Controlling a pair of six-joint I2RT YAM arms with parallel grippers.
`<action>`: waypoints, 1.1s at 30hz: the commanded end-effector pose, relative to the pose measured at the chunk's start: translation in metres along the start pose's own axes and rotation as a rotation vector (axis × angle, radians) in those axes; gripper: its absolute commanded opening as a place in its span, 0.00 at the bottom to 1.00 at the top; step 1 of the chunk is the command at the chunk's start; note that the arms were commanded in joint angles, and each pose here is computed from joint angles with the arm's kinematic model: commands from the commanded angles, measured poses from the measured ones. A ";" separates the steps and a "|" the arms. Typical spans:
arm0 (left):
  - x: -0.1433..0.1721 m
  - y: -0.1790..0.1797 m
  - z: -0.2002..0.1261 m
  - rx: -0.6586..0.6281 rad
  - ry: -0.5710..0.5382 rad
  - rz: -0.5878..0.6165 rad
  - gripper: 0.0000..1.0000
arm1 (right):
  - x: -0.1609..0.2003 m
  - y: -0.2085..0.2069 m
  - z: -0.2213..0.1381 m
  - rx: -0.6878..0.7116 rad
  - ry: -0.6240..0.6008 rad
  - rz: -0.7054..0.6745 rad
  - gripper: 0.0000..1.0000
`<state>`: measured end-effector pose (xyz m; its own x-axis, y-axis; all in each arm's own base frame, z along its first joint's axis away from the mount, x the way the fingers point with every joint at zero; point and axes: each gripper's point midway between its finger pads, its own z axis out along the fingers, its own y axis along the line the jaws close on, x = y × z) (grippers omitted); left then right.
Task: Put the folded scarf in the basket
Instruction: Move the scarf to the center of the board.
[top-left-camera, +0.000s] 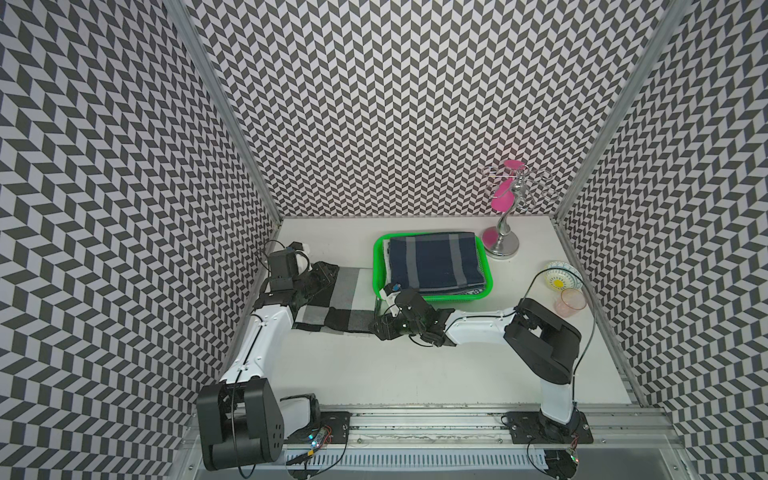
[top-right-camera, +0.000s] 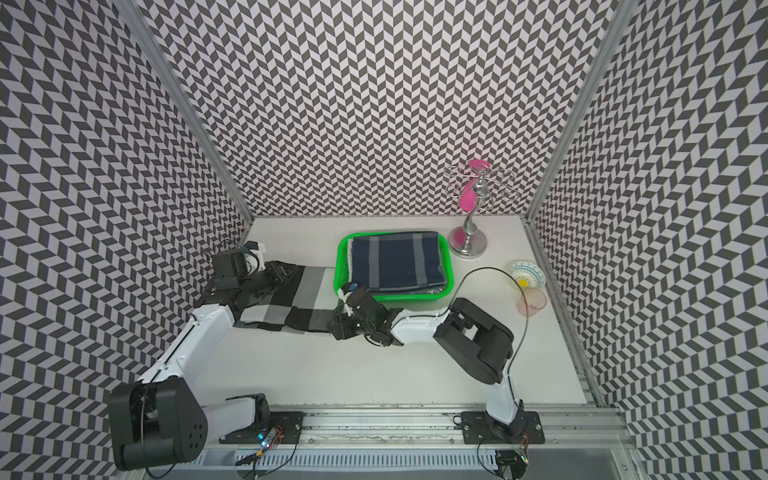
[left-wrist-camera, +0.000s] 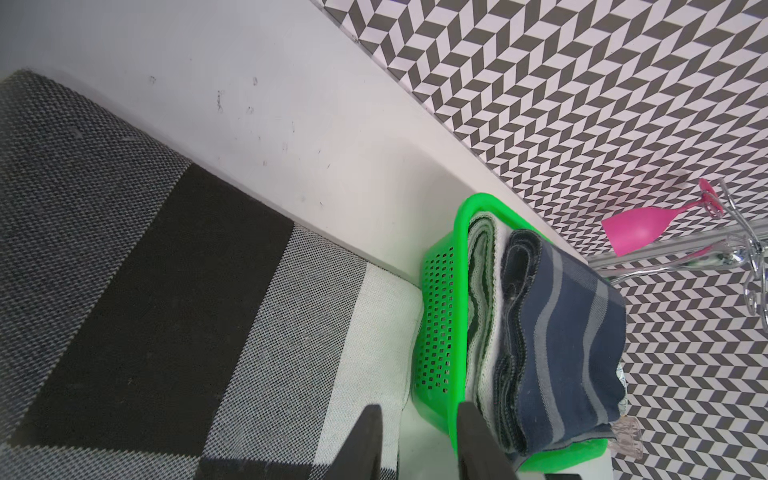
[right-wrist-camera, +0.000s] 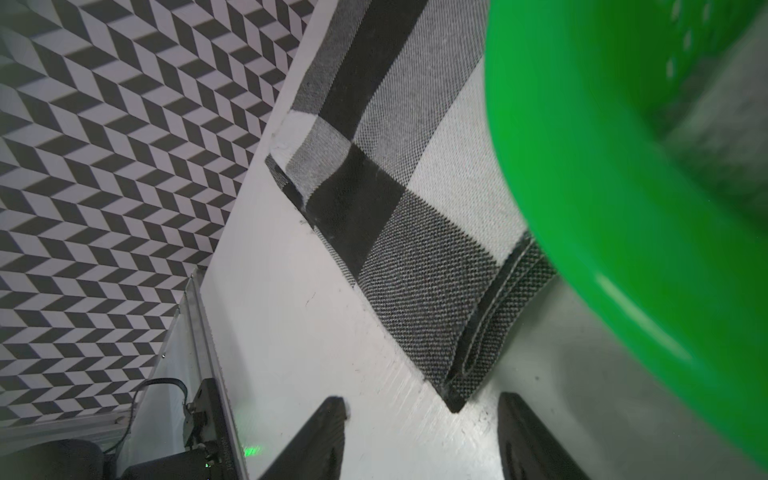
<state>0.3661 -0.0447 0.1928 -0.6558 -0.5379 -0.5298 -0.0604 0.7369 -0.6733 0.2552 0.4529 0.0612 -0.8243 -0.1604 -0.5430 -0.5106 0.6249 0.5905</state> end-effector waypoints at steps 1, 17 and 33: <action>-0.010 -0.012 -0.006 0.041 -0.041 0.027 0.34 | 0.000 -0.002 0.014 0.013 0.004 0.000 0.56; -0.005 0.002 -0.010 0.041 -0.025 0.027 0.34 | 0.021 -0.014 0.034 0.029 0.092 -0.043 0.02; 0.002 0.018 -0.014 -0.013 -0.015 0.034 0.34 | 0.105 -0.023 -0.035 -0.018 0.226 -0.038 0.01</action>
<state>0.3584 -0.0278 0.1845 -0.6488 -0.5369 -0.5392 -0.0661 0.7457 -0.6630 0.1999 0.4164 0.0262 -0.8170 -0.3086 -0.4871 -0.5661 0.5903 0.5754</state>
